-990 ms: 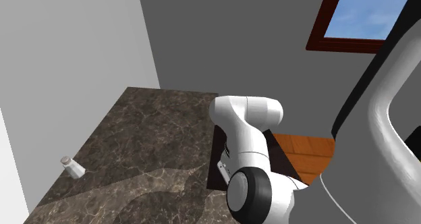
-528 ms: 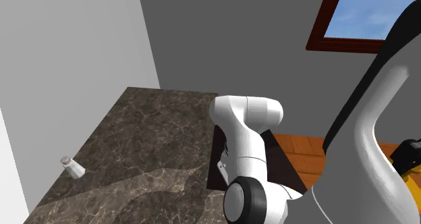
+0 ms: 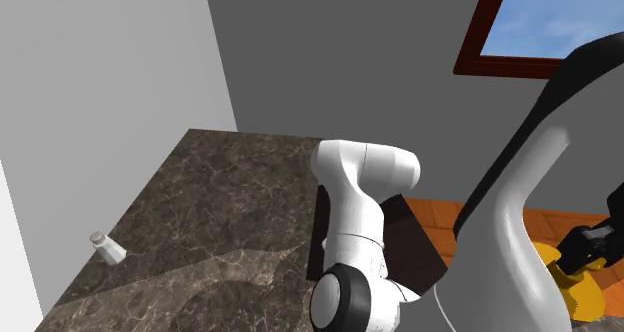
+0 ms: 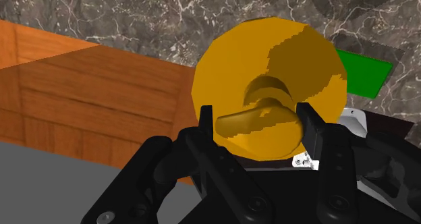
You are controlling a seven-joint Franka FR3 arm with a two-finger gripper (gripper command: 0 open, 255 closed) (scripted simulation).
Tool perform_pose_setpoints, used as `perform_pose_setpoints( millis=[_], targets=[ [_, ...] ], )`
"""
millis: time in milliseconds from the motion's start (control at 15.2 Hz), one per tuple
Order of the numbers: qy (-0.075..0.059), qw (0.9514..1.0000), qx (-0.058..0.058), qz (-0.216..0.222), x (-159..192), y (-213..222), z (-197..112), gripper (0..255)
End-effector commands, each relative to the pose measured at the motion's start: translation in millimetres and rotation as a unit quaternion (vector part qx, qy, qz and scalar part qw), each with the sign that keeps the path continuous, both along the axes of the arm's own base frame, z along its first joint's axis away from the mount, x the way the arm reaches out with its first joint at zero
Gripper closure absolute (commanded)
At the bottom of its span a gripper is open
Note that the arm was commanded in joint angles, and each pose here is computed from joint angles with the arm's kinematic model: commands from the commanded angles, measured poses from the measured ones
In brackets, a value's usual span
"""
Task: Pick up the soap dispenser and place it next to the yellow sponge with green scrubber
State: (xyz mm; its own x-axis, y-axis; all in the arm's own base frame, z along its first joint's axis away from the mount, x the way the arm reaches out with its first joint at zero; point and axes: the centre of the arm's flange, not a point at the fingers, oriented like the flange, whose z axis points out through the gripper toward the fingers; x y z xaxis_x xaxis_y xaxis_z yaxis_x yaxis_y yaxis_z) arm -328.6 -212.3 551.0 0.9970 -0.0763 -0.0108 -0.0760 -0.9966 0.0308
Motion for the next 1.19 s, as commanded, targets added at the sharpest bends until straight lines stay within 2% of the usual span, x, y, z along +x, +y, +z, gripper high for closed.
perform_pose_setpoints(
  millis=[0,1122],
  targets=[
    [0.0,1.0,-0.001,0.0,0,0,-12,255],
    [0.0,1.0,-0.001,0.0,0,0,-101,255]
  ],
)
